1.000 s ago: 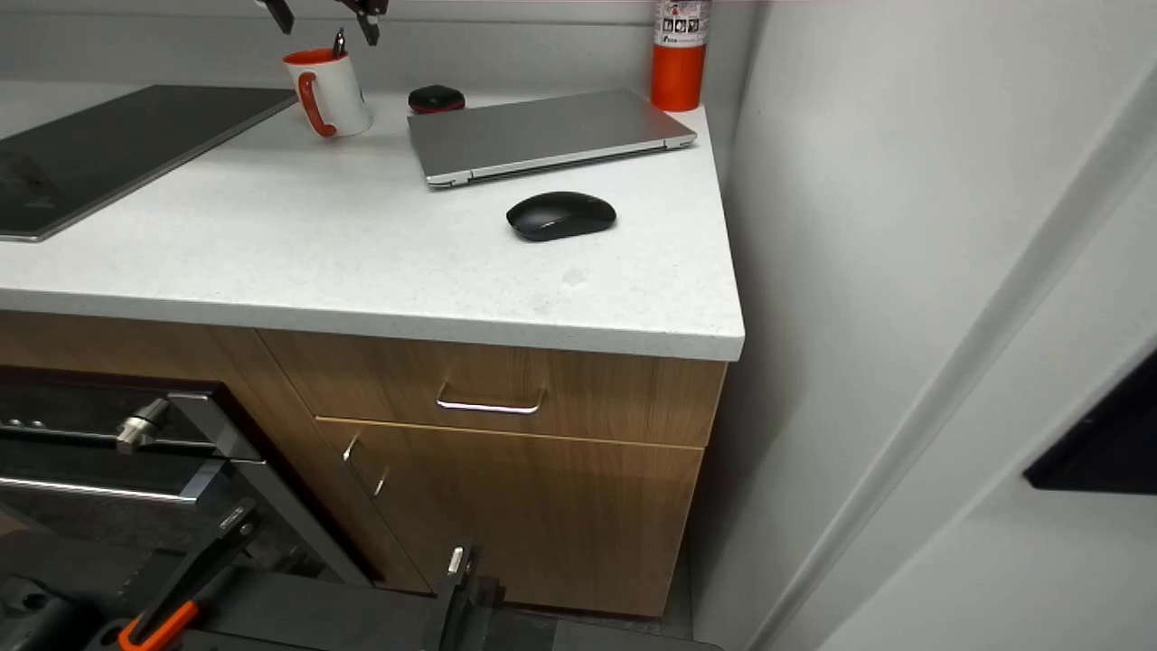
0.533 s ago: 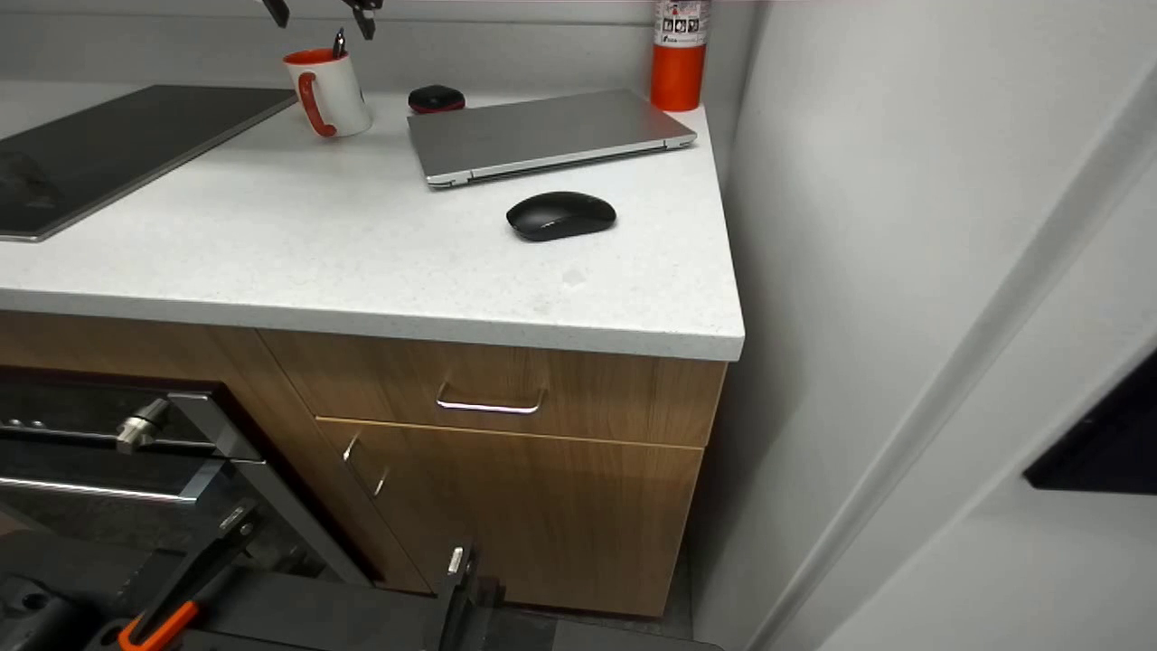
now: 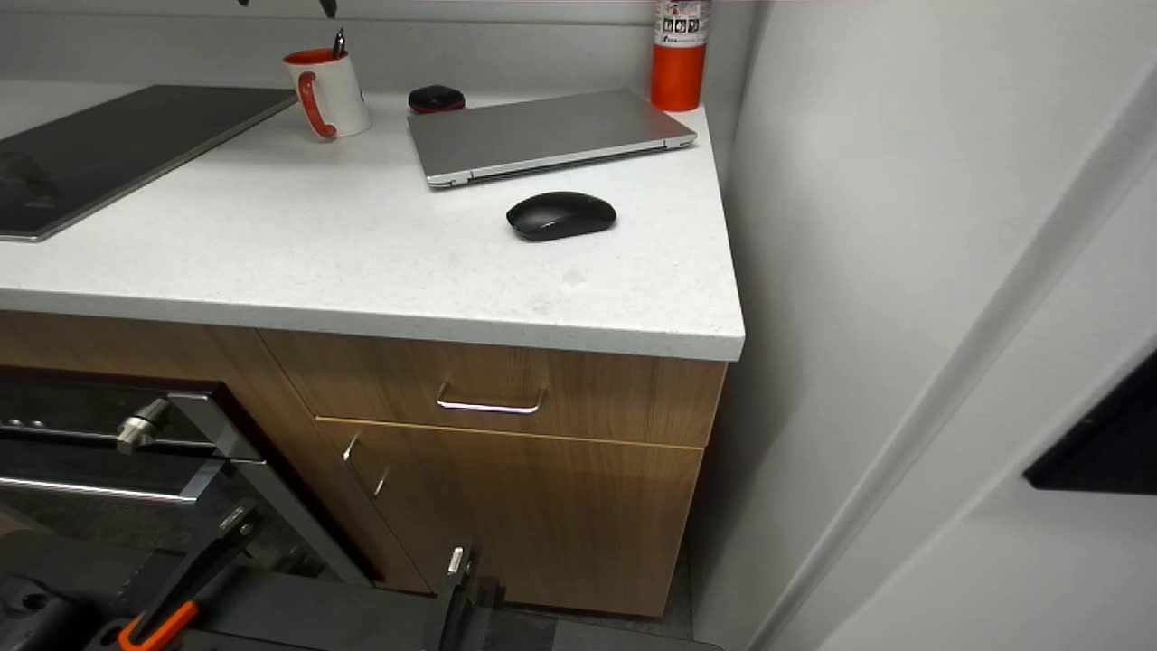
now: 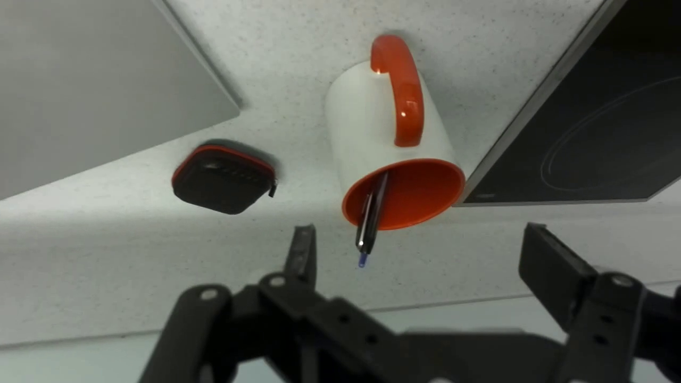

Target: Take the pen from the cup and put it on the countertop

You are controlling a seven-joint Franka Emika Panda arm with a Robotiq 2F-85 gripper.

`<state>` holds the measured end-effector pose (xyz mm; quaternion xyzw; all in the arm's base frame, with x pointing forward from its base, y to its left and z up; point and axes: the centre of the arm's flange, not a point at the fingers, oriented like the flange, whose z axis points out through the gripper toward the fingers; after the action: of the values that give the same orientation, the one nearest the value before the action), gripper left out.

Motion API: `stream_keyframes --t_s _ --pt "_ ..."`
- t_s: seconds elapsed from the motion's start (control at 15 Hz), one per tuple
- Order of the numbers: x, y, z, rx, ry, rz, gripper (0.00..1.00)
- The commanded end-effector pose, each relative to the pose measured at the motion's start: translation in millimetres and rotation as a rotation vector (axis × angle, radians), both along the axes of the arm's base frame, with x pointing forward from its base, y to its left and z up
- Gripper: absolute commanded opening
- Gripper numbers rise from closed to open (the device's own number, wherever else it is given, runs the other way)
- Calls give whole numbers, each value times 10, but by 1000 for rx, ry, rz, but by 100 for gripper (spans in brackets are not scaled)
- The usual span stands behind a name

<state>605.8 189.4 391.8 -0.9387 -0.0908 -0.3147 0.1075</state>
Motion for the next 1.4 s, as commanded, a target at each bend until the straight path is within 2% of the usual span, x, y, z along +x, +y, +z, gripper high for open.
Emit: stream_keyframes --t_s 0.0,0.4,1.07,1.13,1.2,1.33 --pt "429 239 -118 19 -31 17 100" --pt "759 427 -288 -2 -70 30 100" --pt "1148 452 -538 -31 -89 8 100" --pt "1164 437 -548 -26 -88 5 92" --pt "1179 423 -557 -24 -89 -1 74" --pt "1185 396 -542 -12 -90 -10 58"
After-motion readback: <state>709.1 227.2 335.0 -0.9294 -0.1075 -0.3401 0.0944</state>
